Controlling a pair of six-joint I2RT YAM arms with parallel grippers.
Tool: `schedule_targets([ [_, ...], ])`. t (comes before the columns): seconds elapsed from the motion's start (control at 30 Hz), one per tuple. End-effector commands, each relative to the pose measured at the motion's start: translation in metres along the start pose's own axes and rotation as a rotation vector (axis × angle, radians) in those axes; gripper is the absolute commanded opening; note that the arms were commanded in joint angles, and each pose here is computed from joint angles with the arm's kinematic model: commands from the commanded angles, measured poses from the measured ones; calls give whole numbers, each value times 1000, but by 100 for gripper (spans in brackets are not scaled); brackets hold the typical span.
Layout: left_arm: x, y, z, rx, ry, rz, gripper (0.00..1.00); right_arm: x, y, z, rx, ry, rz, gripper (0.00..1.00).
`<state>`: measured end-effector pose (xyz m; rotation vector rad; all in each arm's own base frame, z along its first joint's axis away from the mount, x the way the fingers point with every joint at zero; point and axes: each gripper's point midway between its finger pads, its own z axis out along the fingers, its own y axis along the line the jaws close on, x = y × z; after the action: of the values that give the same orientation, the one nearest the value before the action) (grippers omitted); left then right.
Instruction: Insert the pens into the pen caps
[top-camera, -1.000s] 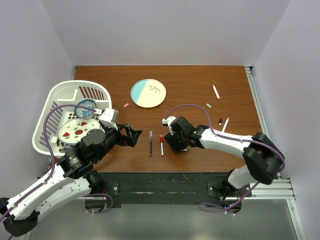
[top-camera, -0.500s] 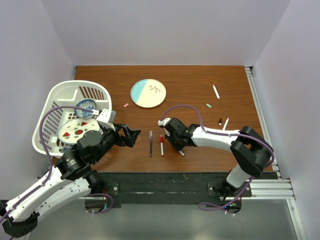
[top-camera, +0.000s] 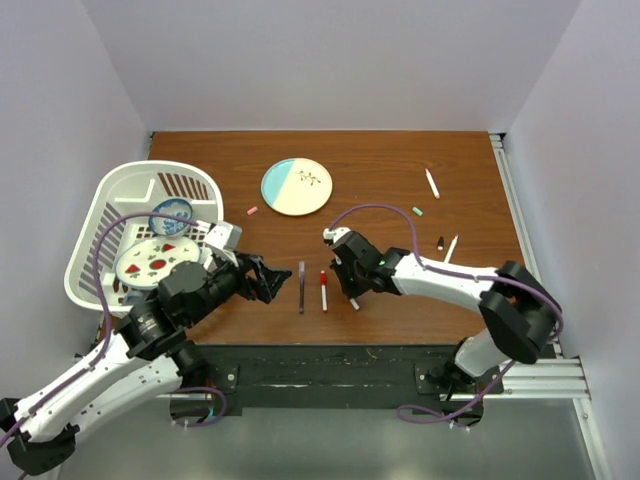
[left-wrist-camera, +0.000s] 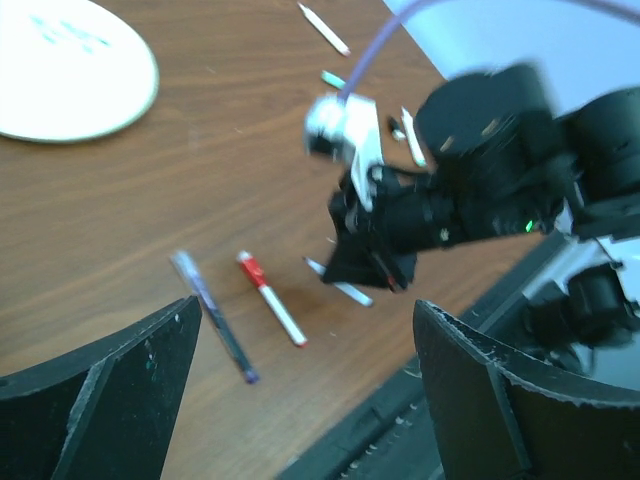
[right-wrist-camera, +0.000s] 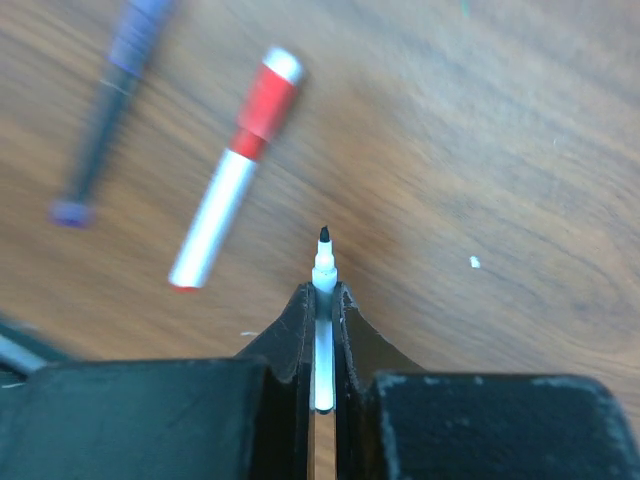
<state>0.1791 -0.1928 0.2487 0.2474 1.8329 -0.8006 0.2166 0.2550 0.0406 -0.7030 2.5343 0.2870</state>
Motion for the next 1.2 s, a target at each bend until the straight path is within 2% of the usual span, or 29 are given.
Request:
schedule_targets([
  [0.0,24,-33,11,185,68,-84,91,-52,38,-39,-207,-244,192,0],
  [0.07,29,-43,15,247,81,-116,91,-73,48,-55,-280,-350,271,0],
  [0.1,34,-45,18,254,101,-126,90,-68,52,-58,-321,-358,289,0],
  [0.13,33,-52,19,291,98,-131,90,-87,62,-82,-409,-455,333,0],
  [0.2,41,-55,25,309,127,-152,89,-86,64,-94,-468,-508,369,0],
  [0.23,38,-63,25,347,120,-159,88,-98,68,-116,-526,-586,394,0],
  [0.43,40,-86,34,454,154,-247,83,-103,71,-166,-695,-747,466,0],
  [0.63,44,-101,42,530,190,-269,74,-100,69,-189,-777,-830,511,0],
  [0.8,42,-113,45,600,193,-282,67,-98,70,-199,-818,-849,524,0],
  [1.0,43,-115,52,610,195,-285,52,-96,74,-205,-866,-855,527,0],
  [1.17,42,-118,54,625,196,-285,35,-92,74,-205,-876,-856,529,0],
])
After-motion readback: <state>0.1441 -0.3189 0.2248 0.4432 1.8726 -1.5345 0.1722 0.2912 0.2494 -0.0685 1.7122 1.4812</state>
